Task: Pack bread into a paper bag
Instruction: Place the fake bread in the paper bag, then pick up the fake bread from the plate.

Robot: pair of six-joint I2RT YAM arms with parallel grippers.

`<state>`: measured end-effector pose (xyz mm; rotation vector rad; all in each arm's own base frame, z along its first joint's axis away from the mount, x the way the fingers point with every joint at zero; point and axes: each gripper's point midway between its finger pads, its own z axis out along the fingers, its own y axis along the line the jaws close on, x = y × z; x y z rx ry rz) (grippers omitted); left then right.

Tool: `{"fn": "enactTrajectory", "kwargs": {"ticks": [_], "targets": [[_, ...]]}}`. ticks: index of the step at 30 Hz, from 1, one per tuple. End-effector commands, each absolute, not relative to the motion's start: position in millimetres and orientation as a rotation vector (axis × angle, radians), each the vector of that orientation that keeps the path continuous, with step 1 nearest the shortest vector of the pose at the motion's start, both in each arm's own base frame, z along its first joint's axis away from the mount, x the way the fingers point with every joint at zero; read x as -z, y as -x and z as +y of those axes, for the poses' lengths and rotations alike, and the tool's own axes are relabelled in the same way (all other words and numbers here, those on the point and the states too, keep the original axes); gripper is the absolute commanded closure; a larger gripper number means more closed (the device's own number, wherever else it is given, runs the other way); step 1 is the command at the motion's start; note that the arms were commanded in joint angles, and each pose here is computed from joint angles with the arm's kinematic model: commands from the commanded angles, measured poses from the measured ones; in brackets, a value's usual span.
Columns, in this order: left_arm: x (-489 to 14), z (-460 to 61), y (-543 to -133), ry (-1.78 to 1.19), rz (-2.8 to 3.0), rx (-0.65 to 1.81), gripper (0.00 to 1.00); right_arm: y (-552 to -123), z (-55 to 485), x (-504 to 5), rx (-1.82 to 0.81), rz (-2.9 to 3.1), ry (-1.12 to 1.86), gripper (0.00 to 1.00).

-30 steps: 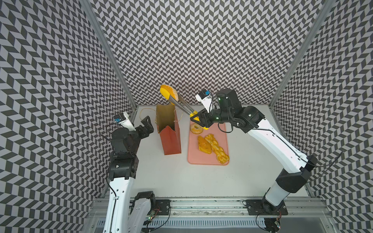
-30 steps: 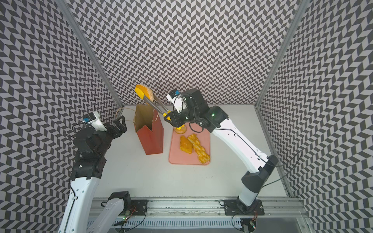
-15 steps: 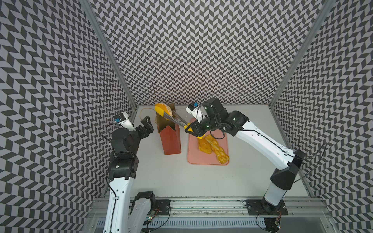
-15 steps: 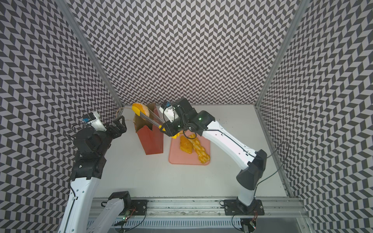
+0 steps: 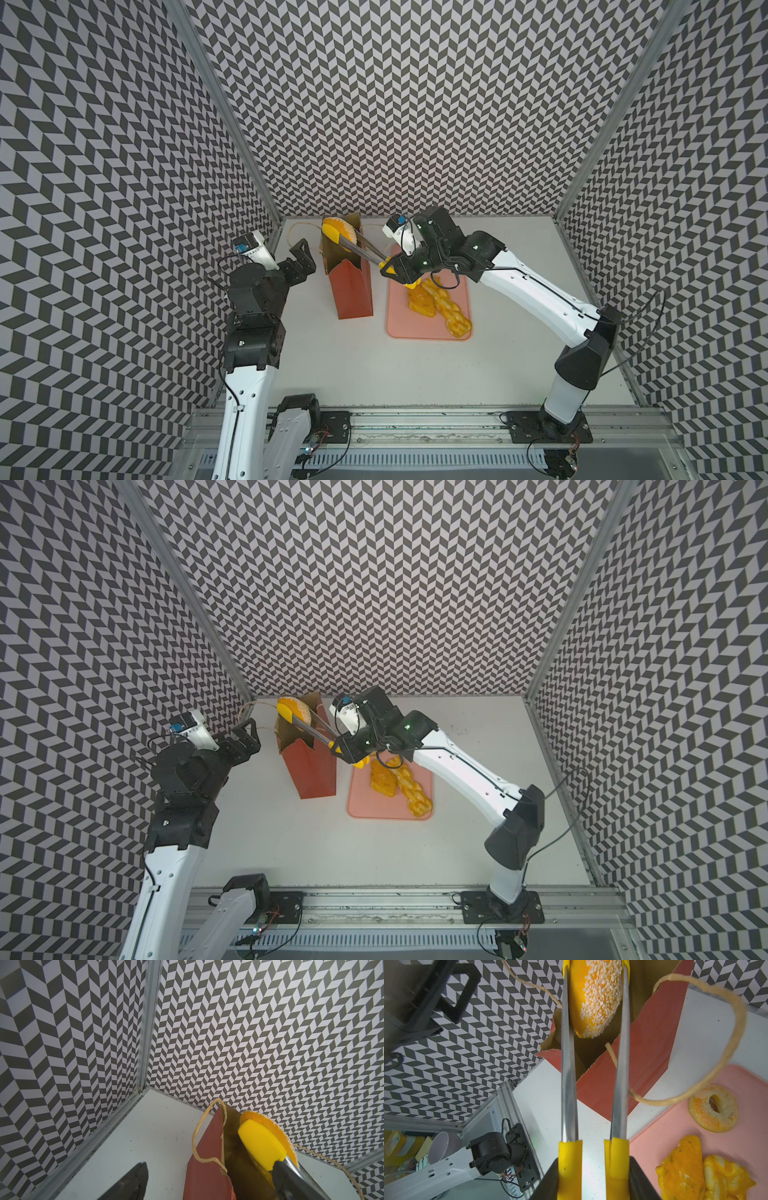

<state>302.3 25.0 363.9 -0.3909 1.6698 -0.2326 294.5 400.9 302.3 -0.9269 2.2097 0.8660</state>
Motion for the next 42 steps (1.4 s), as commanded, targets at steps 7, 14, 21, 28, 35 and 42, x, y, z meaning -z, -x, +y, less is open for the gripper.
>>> {"fn": "enactTrajectory", "kwargs": {"ticks": [7, 14, 21, 28, 35, 42], "targets": [[-366.4, 26.9, -299.8, 0.386, 1.654, 0.223, 0.03, -303.9, 413.0, -338.4, -0.911, 2.060, 0.891, 0.61], [-366.4, 26.3, -300.1, 0.385, 1.655, 0.227, 0.03, -304.3, 409.4, -350.1, -0.901, 2.043, 0.873, 0.49], [-367.0, 25.8, -300.5, 0.382, 1.653, 0.230, 0.03, -302.9, 409.1, -359.4, -0.911, 2.019, 0.871, 0.42], [-366.3, 25.8, -300.9, 0.383, 1.656, 0.230, 0.03, -306.3, 406.9, -368.4, -0.897, 2.004, 0.848, 0.47], [-366.7, 25.7, -300.8, 0.382, 1.655, 0.231, 0.03, -308.3, 392.8, -413.7, -0.856, 1.927, 0.786, 0.56], [-366.6, 25.1, -300.7, 0.379, 1.655, 0.234, 0.03, -319.5, 363.1, -444.7, -0.727, 1.902, 0.656, 0.54]]}}
